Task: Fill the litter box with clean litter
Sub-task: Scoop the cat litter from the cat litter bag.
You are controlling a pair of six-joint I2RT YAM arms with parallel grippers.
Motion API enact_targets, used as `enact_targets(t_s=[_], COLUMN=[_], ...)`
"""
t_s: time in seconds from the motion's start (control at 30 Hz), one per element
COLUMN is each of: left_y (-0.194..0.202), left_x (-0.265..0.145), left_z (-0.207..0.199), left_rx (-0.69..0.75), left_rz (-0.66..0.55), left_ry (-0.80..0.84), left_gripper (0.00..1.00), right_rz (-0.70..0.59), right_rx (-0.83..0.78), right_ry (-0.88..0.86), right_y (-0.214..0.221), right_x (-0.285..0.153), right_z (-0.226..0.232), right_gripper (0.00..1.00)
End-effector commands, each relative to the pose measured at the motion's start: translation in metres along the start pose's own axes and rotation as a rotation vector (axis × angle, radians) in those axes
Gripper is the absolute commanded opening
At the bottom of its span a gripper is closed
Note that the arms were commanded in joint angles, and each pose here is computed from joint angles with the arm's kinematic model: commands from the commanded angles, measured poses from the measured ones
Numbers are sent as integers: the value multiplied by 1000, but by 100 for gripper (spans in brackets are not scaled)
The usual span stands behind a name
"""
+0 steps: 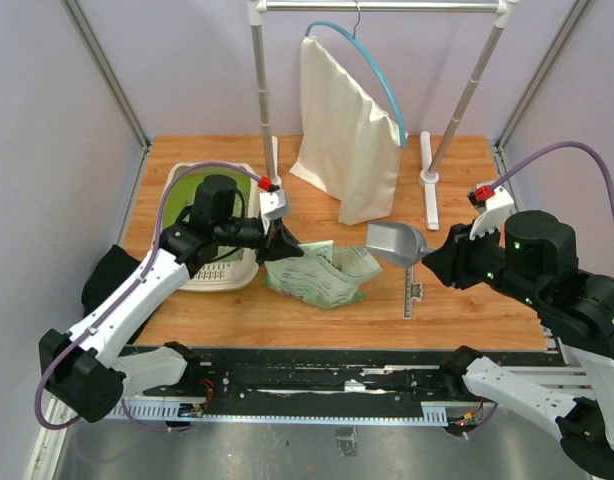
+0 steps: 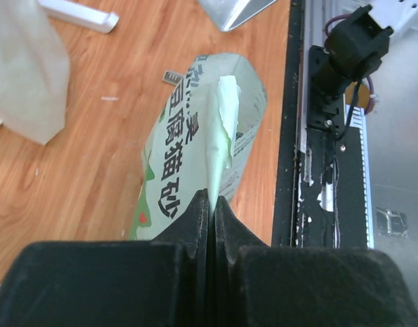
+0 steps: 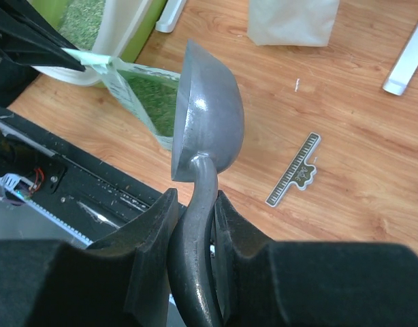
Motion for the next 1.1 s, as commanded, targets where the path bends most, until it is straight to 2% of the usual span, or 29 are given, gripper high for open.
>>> enact_targets(t_s=[0.0, 0.23, 0.5, 0.7, 0.93, 1.07], left_y=[-29, -17, -13, -4, -1, -2], left_x=[6, 9, 7, 7, 6, 7], left_z=[-19, -22, -28, -35, -34, -32], left_rx=[155, 147, 141, 147, 140, 137], left_rz=[-111, -83, -90, -79, -74, -73], left_ry=[38, -14, -13, 18, 4, -5], left_gripper=[0, 0, 0, 1, 0, 1], right_rz=[42, 182, 257, 231, 98, 110], right_rx=[19, 32, 18, 12, 18, 8], right_ry=[-81, -138, -88, -72, -115, -86], right_y=[0, 17, 26, 17, -1, 5], right_x=[-10, -10, 7, 14, -5, -4], right_z=[13, 22, 17, 17, 21, 16], right_gripper=[1, 1, 1, 1, 1, 1])
Point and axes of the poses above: each gripper's point midway between its finger pads, its own x axis out along the fingers, its own z axis along the line the jaws close on, y = z × x, the point moved 4 cm from there along -x, back along the fingers, and after that the axes turned 4 degrees about x, right-handed, at the moved point
